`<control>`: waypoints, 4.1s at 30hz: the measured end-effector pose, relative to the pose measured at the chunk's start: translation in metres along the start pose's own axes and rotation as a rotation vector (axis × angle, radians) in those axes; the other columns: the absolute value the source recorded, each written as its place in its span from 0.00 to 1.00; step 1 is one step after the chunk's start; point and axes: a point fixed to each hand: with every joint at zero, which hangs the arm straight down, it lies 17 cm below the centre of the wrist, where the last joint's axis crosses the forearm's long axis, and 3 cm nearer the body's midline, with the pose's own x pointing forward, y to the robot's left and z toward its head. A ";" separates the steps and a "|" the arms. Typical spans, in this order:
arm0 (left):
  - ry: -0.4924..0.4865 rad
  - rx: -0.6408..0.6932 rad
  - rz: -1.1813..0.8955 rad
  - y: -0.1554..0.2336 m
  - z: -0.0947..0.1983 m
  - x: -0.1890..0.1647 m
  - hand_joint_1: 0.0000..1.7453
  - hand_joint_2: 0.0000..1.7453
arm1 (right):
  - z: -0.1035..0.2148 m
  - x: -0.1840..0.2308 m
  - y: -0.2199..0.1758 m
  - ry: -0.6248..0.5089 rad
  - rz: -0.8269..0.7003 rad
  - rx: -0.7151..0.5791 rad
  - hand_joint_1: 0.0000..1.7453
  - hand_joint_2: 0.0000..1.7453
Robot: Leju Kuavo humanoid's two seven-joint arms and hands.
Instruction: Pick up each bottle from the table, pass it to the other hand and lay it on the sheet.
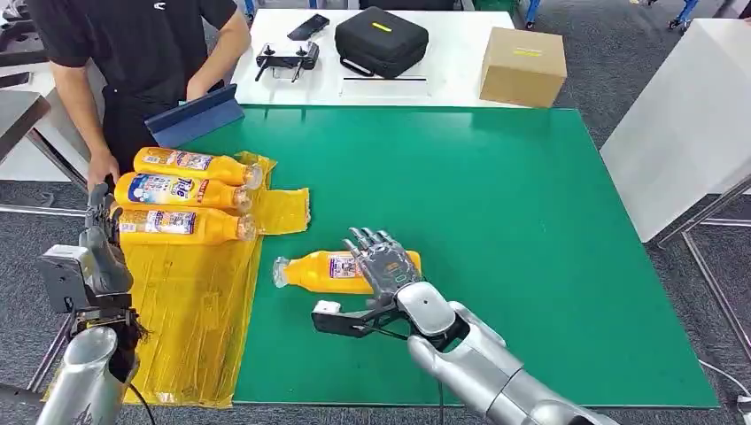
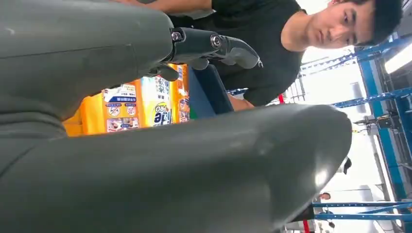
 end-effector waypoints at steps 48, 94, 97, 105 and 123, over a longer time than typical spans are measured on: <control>0.015 0.006 0.016 0.002 -0.002 -0.006 0.00 0.00 | -0.007 -0.063 0.055 0.195 0.105 0.167 1.00 1.00; 0.061 0.003 0.021 0.001 0.006 -0.020 0.00 0.00 | -0.006 -0.064 0.031 0.176 -0.379 0.052 1.00 1.00; 0.072 0.004 0.040 0.000 0.008 -0.022 0.00 0.00 | -0.009 -0.059 -0.003 0.126 -0.519 -0.017 1.00 1.00; 0.112 -0.037 0.153 -0.041 0.009 -0.024 0.00 0.00 | -0.012 -0.027 -0.107 -0.015 -0.648 -0.228 1.00 1.00; 0.223 -0.265 0.462 -0.192 0.027 0.001 0.00 0.00 | -0.002 0.062 -0.180 -0.244 -0.747 -0.326 1.00 1.00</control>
